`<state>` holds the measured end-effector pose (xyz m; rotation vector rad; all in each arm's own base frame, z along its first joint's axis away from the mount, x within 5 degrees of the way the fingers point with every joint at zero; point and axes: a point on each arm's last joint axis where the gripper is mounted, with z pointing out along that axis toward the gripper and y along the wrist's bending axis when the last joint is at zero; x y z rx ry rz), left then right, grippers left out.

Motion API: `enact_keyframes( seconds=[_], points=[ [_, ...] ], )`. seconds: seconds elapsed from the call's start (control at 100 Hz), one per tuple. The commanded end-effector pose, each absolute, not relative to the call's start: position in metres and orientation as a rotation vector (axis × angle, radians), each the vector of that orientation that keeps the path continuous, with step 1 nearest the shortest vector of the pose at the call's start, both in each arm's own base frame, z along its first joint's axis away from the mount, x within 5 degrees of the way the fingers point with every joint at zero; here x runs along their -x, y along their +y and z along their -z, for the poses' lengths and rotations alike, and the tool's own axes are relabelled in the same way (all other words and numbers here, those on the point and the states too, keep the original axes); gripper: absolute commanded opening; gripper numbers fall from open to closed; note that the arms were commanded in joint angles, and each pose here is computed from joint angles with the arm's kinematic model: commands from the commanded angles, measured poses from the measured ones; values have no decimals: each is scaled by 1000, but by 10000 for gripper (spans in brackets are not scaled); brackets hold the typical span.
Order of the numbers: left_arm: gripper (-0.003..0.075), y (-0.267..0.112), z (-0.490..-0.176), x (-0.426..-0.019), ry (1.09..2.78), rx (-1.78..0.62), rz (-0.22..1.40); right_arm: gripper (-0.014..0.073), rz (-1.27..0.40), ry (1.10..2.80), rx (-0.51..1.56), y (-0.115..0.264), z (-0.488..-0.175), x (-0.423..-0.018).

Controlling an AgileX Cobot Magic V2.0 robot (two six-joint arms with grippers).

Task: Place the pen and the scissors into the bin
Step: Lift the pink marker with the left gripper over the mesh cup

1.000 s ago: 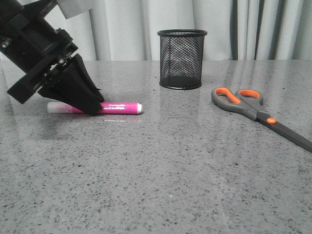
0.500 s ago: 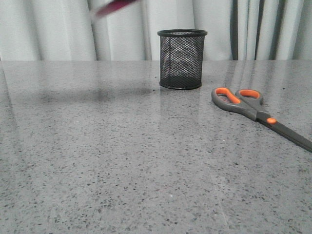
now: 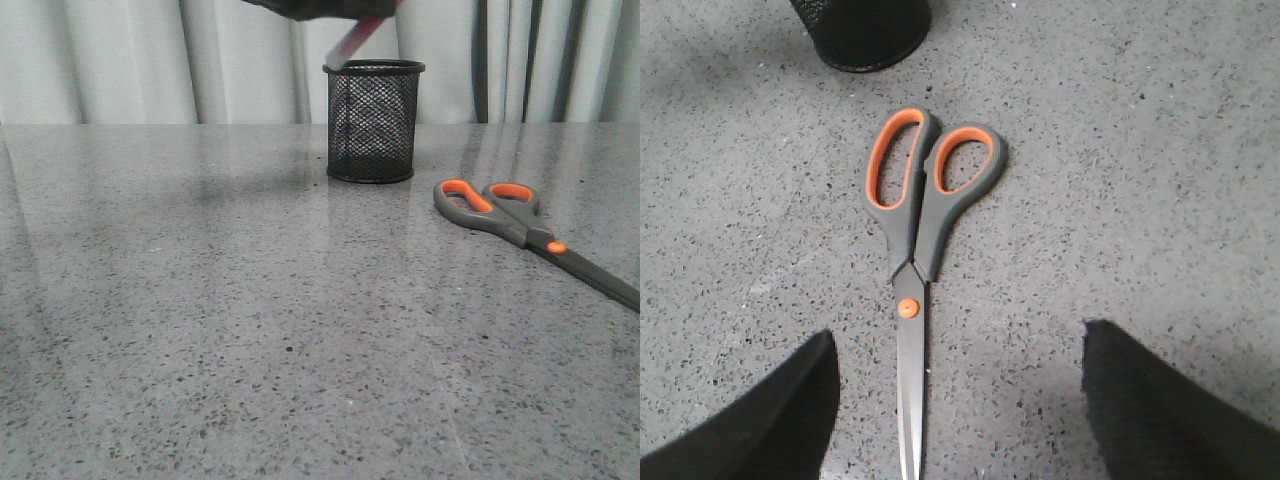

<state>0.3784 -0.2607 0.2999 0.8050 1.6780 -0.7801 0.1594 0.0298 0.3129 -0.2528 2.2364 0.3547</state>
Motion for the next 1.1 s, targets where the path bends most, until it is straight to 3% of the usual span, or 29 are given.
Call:
enact_keyframes(
  seconds=[0.0, 0.2, 0.37, 0.55, 0.93, 1.0, 1.09],
  points=[
    [-19, -266, -333, -378, 1582, -753, 826, 465, -347, 2159, 236, 30, -328, -164],
    [-19, -269, -332, -382, 1575, -757, 835, 465, -344, 2154, 233, 29, -328, -164],
    [-19, -274, -341, -377, 1521, -768, 933, 465, -344, 2154, 233, 29, -328, -164],
    [-19, -272, -352, -381, 1500, -740, 895, 465, -344, 2155, 233, 29, -328, -164],
    [-15, -283, -327, -387, 1537, -755, 944, 465, -336, 2141, 225, 29, -329, -165],
    [16, -283, -327, -387, 1535, -759, 945, 465, -337, 2143, 226, 29, -329, -165],
    [142, -282, -327, -388, 1537, -760, 938, 465, -337, 2143, 226, 29, -329, -165]
  ],
)
